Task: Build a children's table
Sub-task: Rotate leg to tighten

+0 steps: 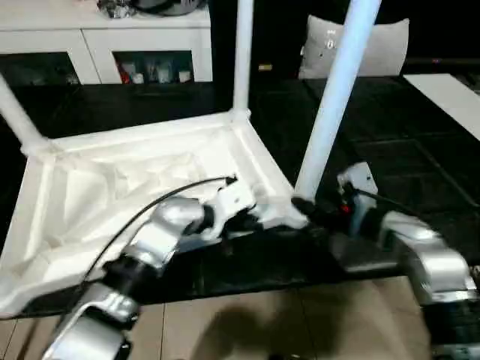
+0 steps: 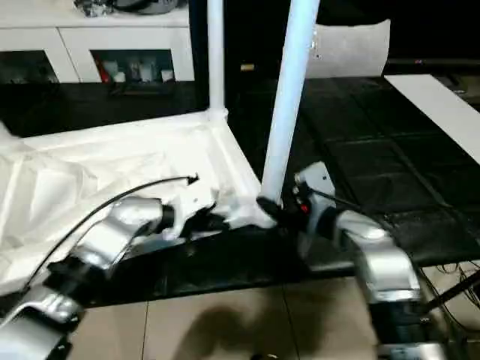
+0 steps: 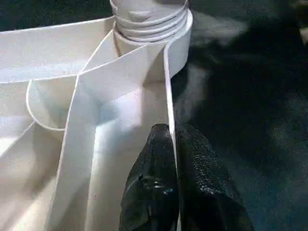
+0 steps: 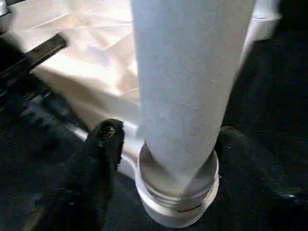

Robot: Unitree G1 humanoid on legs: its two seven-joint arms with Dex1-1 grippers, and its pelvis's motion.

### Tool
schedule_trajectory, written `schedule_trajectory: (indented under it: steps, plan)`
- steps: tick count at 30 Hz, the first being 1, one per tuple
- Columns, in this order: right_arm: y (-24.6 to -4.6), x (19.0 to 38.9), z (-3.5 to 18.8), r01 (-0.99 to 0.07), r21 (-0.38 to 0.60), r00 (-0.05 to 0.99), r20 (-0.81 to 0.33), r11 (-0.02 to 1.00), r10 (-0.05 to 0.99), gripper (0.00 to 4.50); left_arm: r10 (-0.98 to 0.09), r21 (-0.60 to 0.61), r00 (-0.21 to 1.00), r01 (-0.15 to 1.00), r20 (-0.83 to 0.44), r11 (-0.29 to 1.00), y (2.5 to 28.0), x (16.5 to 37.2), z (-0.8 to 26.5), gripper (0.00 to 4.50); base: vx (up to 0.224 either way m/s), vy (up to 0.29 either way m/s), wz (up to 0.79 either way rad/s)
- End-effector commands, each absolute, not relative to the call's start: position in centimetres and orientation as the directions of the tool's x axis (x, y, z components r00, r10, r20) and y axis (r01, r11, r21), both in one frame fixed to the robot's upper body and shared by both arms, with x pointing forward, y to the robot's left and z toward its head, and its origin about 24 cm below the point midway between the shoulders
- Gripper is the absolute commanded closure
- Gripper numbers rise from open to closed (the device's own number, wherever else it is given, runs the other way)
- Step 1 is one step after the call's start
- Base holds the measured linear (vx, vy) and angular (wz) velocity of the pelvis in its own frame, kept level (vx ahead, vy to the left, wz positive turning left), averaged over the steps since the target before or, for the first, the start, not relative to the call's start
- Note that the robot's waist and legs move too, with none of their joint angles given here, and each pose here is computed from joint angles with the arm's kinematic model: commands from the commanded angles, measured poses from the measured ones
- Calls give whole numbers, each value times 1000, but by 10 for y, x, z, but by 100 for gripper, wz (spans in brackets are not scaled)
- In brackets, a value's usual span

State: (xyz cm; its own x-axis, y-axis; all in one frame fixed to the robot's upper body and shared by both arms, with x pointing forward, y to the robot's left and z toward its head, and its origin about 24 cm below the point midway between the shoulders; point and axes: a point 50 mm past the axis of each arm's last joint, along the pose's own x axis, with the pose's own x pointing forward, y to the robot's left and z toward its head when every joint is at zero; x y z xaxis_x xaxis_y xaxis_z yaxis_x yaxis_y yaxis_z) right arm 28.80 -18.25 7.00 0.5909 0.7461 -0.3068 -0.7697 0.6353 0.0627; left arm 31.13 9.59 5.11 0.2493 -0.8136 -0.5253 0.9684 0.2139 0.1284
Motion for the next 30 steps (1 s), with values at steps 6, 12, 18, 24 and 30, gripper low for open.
schedule_trajectory:
  steps: [6, 12, 18, 24, 30]
  plan:
    - [-183, 273, 83, -942, 97, 275, -331, 322, 903, 140, -816, 131, 25, 989, -577, -63, 102, 303, 57, 450, 0, 0, 0]
    - [-183, 266, 83, -969, 161, 121, -352, 187, 928, 183, -782, 78, -121, 974, -612, -212, 111, 294, 59, 450, 0, 0, 0]
    - [-179, 257, 80, -969, 225, 14, -343, 97, 939, 232, -753, 57, -189, 956, -631, -288, 114, 290, 58, 450, 0, 0, 0]
    - [-175, 255, 77, -966, 246, -5, -332, 81, 943, 257, -759, 55, -198, 954, -620, -294, 111, 289, 58, 450, 0, 0, 0]
    - [-169, 255, 81, -952, 279, 51, -262, 126, 964, 257, -820, 19, -140, 983, -555, -181, 104, 293, 61, 450, 0, 0, 0]
